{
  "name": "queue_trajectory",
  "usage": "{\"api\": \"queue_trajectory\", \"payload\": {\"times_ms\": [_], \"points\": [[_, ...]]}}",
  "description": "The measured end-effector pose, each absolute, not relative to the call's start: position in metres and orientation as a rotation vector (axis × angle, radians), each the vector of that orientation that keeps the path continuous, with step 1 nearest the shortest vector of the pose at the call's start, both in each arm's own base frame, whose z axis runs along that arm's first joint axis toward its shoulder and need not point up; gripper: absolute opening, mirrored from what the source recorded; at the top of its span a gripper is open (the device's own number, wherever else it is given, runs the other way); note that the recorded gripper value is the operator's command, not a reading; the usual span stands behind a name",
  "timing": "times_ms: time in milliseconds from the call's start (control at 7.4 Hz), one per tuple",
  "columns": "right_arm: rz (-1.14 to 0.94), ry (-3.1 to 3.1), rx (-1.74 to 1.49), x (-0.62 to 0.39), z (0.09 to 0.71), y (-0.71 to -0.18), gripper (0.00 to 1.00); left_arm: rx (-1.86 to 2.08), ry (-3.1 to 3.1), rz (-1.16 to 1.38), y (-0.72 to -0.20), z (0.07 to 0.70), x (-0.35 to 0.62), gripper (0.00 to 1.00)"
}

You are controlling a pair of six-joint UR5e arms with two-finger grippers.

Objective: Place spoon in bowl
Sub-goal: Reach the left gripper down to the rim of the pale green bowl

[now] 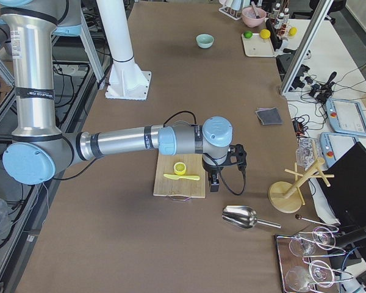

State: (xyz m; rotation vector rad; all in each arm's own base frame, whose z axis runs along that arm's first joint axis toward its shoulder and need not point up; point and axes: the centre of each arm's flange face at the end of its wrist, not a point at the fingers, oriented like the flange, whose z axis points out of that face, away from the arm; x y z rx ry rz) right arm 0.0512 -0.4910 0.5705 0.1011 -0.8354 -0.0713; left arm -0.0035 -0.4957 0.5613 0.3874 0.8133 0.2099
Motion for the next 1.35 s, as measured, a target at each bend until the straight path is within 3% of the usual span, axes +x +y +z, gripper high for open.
{"api": "queue_trajectory", "payload": {"times_ms": [811,1351], "points": [[-0.072,-0.858,0.074,0.039,0.573,-0.494,1.00,0.250,1.040,0.152,-0.483,0.524,0.206,0.98],[-0.044,-0.873,0.068,0.037,0.567,-0.496,1.00,0.211,0.998,0.133,-0.487,0.551,0.234,0.97]]}}
